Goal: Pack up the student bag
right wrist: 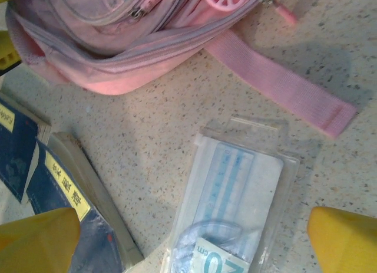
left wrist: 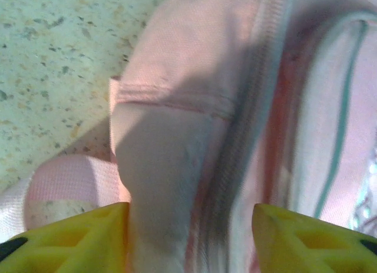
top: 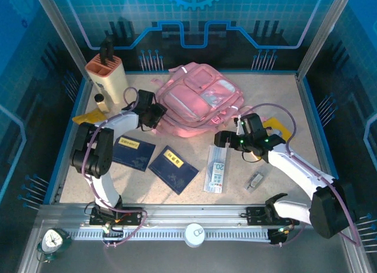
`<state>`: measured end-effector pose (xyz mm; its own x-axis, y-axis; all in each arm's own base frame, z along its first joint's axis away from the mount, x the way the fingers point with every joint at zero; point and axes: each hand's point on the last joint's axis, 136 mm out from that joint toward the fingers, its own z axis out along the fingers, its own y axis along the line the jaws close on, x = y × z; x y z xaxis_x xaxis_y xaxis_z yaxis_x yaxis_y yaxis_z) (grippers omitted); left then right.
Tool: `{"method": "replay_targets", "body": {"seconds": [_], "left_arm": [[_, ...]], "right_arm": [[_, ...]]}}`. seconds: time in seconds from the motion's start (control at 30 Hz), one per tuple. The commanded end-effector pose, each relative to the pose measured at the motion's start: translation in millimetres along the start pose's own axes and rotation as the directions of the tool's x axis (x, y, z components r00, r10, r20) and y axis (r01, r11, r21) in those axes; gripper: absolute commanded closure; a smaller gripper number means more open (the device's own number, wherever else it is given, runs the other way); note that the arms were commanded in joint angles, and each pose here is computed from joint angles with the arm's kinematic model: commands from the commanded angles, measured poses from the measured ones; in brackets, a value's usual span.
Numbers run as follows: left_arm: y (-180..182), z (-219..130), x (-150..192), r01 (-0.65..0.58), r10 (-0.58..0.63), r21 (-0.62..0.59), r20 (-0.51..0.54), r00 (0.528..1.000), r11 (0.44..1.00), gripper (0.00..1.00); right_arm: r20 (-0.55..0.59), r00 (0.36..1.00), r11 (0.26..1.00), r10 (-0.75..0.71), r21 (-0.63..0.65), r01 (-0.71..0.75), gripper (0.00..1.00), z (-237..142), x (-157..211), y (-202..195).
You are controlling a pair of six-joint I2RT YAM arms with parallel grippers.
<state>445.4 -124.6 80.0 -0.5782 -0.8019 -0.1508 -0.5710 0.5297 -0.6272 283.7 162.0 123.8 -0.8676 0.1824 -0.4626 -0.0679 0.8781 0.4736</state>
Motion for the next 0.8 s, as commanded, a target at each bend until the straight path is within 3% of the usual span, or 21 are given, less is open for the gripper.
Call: {"method": "replay_targets", "body": {"seconds": [0.0, 0.2, 0.3, 0.4, 0.77], "left_arm": [[-29, -31, 7, -0.091, 0.092, 0.088, -0.012, 0.996, 0.992, 0.36], [-33, -50, 51, -0.17, 0.177, 0.135, -0.037, 0.984, 0.976, 0.22], [-37, -57, 77, -0.231, 0.241, 0.145, -0.057, 0.969, 0.962, 0.08], [-35, -62, 98, -0.284, 0.294, 0.137, -0.058, 0.954, 0.949, 0.01], [-65, -42, 184, -0.425, 0.468, 0.281, -0.109, 0.877, 0.861, 0.01]], "right_arm": [[0.042, 0.997, 0.997, 0.071, -0.01, -0.071, 0.0, -8, -20, -2], [0.056, 0.988, 0.99, 0.143, -0.009, -0.143, 0.01, -4, -40, -23], [0.05, 0.981, 0.983, 0.186, -0.008, -0.186, 0.13, 4, -55, -35], [0.046, 0.977, 0.978, 0.208, 0.013, -0.209, 0.22, 15, -71, -45], [0.03, 0.938, 0.938, 0.345, -0.02, -0.345, 0.33, 72, -111, -70]]}}
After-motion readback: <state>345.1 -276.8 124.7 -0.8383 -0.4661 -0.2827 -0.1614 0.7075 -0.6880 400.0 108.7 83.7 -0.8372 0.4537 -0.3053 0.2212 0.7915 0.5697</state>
